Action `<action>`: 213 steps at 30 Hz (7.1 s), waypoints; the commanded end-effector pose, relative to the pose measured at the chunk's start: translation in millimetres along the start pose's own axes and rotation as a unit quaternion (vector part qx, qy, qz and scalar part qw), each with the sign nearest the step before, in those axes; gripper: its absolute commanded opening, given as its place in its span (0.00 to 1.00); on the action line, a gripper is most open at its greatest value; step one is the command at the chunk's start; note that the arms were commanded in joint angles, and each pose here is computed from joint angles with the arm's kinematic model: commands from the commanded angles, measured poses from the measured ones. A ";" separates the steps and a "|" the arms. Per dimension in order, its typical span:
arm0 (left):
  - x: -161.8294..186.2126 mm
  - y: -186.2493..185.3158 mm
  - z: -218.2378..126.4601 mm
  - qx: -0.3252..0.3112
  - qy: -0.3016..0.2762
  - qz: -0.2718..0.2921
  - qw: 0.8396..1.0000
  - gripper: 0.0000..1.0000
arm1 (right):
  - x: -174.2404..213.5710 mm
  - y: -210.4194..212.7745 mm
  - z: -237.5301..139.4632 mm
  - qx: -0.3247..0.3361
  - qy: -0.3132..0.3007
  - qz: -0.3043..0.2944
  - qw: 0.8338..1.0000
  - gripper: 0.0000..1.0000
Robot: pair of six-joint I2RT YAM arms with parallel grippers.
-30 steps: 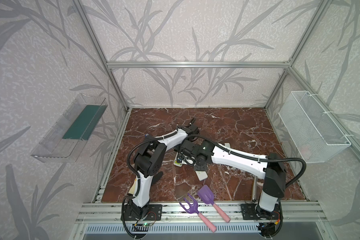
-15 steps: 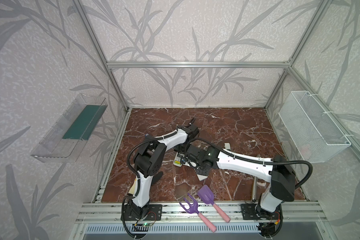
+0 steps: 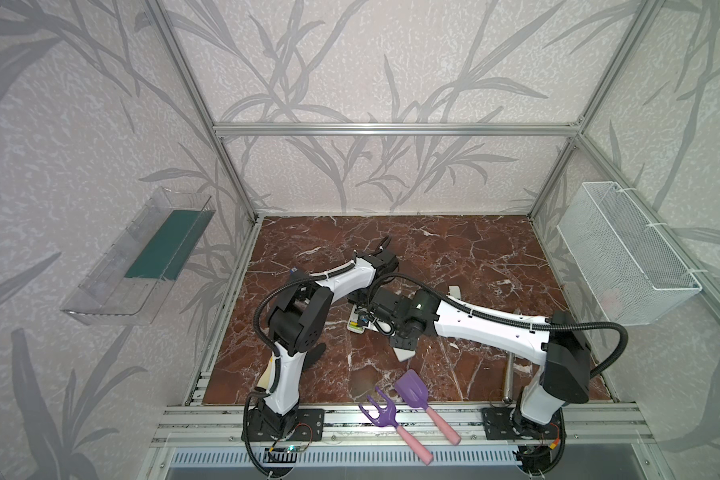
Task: Unload the batteries from the remote control
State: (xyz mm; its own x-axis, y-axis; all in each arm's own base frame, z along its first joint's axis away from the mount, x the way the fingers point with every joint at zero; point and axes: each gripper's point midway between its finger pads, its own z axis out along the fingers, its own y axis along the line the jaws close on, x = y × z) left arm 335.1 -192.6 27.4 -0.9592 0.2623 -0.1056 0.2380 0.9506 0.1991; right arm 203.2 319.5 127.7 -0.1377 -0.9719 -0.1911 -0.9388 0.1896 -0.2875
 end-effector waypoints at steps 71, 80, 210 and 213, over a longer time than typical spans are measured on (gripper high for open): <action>21.7 -19.3 22.5 -0.005 0.030 0.013 0.999 0.48 | 7.3 45.5 49.9 -0.039 0.041 0.029 0.998 0.00; 24.9 -17.6 27.2 -0.009 0.037 0.012 0.999 0.48 | 15.9 41.7 60.6 -0.008 0.021 0.086 0.996 0.00; -29.2 -30.8 46.2 0.119 0.009 -0.004 0.993 0.41 | -31.3 52.7 32.7 -0.036 -0.123 0.147 0.981 0.00; -30.4 -27.5 44.2 0.115 0.006 -0.017 0.993 0.37 | -24.1 53.7 29.2 -0.036 -0.120 0.149 0.981 0.00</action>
State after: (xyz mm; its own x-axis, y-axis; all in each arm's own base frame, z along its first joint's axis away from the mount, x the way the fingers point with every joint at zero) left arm 346.1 -203.1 19.8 -0.9616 0.2720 -0.0357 0.2724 0.9621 -0.0083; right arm 172.7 349.7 73.3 -0.3804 -0.8236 -0.4207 -0.8705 0.4725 -0.1380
